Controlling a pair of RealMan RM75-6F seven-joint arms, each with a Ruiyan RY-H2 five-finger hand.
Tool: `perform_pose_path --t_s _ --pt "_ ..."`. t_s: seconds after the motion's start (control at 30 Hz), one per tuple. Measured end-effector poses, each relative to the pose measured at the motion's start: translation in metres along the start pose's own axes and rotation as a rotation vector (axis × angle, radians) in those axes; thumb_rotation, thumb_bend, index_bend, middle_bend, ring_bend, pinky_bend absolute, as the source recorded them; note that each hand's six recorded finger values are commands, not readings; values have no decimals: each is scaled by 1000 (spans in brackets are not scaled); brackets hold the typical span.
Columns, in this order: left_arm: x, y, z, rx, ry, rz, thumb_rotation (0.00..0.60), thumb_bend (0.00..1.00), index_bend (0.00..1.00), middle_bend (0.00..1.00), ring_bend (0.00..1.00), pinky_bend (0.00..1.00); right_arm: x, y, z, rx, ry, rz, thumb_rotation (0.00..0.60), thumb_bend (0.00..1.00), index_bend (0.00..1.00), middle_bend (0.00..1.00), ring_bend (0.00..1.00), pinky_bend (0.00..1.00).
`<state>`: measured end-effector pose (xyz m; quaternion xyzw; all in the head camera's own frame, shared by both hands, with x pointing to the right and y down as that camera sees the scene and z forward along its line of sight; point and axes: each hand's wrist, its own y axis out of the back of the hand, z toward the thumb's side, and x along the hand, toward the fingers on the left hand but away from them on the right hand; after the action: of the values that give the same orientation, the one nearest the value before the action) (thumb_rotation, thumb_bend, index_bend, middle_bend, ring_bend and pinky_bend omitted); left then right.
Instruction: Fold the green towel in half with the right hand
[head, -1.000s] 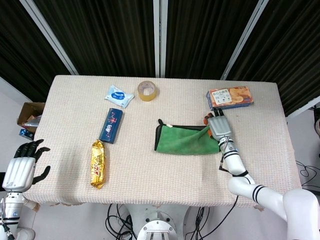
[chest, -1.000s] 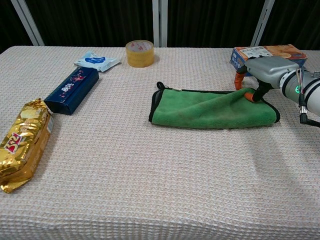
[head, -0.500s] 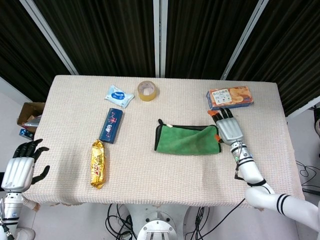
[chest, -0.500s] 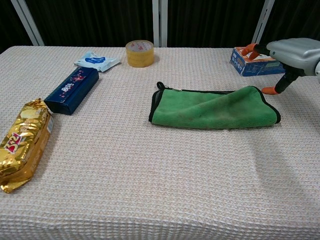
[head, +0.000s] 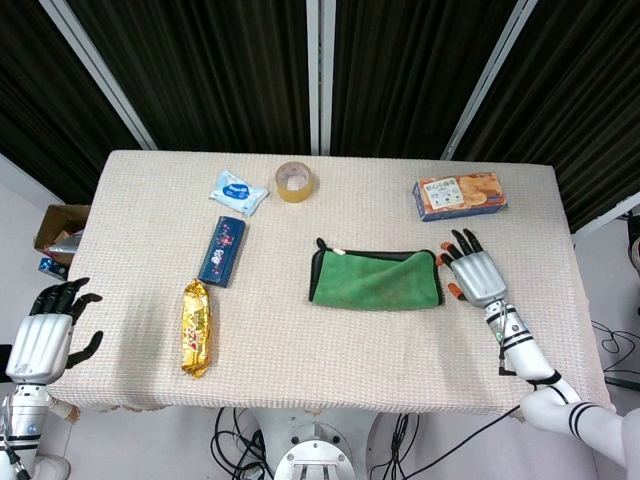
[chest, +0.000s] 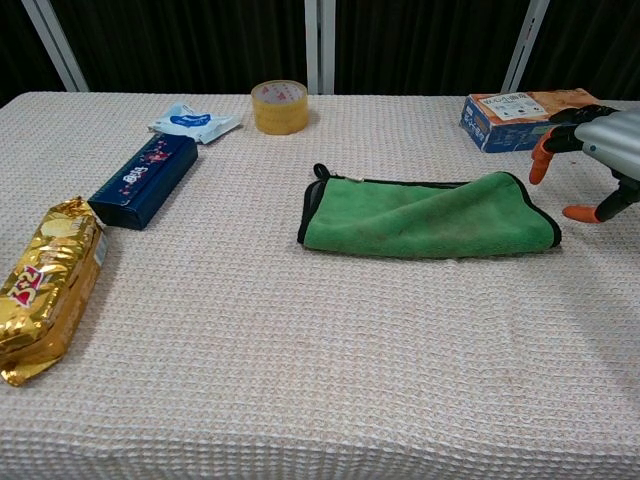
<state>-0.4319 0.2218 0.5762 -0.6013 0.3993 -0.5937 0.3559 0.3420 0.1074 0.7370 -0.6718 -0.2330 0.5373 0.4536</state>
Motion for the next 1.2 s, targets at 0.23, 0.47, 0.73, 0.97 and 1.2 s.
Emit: perform_pose_path --t_s 0.23,0.47,0.73,0.97,1.2 --pt "0 1 0 1 6 -6 600 297 299 136 140 135 -6 -17 13 28 66 9 600 176 387 207 0 0" --pt "1 0 0 -5 5 -13 600 297 299 135 139 135 -10 -17 22 50 107 -24 600 176 386 205 0 0" --pt "1 -1 0 -12 4 -17 600 297 299 135 139 135 -13 -20 28 89 139 -47 600 232 409 237 0 0" --pt "2 1 0 -14 1 -12 600 297 299 135 139 135 -12 -15 28 103 151 -82 600 450 513 272 0 0" --pt "3 2 2 -17 -6 -10 600 297 299 135 139 135 1 -3 18 134 151 -142 600 541 562 272 0 0"
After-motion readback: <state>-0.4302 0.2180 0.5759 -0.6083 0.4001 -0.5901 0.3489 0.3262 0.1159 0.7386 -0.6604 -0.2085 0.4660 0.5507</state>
